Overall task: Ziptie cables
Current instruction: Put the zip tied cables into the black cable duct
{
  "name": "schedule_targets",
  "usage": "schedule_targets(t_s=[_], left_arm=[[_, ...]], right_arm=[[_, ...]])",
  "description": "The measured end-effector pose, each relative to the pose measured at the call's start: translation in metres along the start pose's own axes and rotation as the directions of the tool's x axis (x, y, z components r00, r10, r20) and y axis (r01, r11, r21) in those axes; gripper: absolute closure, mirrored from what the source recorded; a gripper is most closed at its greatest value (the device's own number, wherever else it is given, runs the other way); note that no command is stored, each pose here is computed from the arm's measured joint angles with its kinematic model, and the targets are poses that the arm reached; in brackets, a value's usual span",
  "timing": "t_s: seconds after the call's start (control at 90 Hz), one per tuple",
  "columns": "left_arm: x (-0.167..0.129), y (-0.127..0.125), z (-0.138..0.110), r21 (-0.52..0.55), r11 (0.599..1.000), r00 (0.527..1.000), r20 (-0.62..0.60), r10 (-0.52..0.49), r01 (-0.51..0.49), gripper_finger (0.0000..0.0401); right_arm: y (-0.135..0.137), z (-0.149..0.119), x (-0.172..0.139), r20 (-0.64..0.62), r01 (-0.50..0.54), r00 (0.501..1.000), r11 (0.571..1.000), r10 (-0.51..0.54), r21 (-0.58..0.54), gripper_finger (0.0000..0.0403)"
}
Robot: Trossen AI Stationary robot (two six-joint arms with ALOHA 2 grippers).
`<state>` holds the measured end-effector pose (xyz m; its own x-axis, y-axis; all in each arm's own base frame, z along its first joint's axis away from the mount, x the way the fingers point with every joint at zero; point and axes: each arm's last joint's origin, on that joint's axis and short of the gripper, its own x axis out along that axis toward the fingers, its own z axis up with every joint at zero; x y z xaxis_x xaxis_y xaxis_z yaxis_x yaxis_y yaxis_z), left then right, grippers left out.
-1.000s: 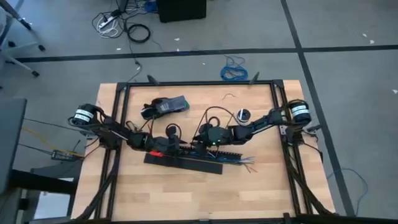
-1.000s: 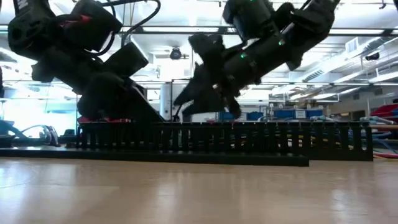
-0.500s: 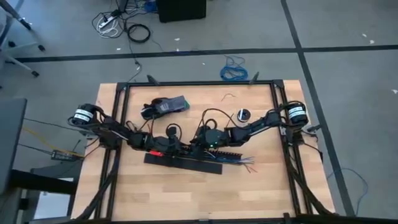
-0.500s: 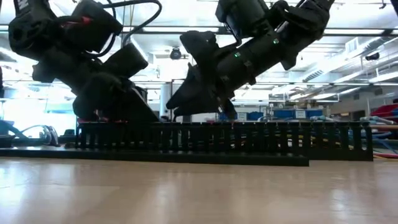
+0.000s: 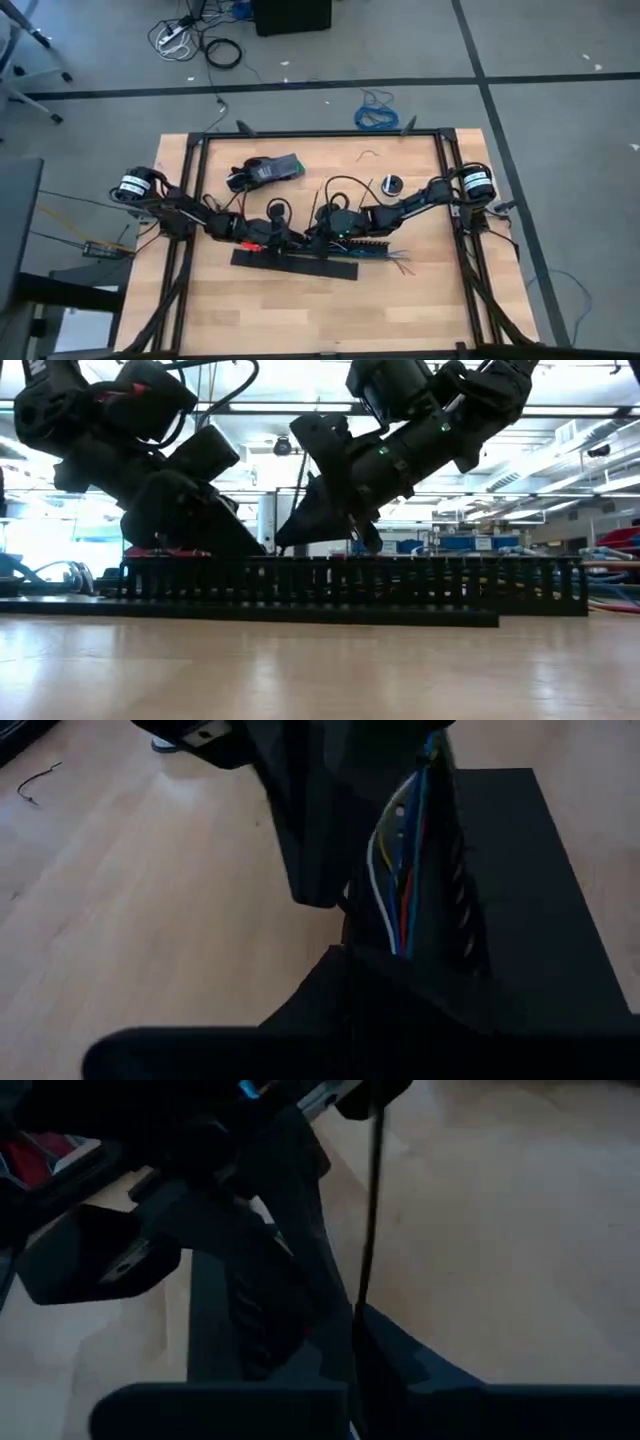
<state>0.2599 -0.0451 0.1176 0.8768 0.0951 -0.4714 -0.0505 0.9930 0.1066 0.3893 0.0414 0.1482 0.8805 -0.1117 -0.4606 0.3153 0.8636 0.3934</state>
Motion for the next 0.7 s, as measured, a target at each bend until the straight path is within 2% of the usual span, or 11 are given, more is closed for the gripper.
schedule_targets(t_s=[0.467, 0.7], left_arm=[[0.0019, -0.0007, 0.0076, 0.023, 1.000, 0.999, 0.032, -0.005, 0.004, 0.0400], [0.0023, -0.0009, 0.0068, 0.023, 1.000, 1.000, 0.017, -0.012, 0.012, 0.0401]], right_arm=[[0.0051, -0.0016, 0.0005, 0.030, -0.018, 0.999, 1.000, 0.019, -0.009, 0.0402], [0.0027, -0.0042, 0.0006, 0.010, 0.016, 1.000, 1.000, -0.016, -0.023, 0.0402]])
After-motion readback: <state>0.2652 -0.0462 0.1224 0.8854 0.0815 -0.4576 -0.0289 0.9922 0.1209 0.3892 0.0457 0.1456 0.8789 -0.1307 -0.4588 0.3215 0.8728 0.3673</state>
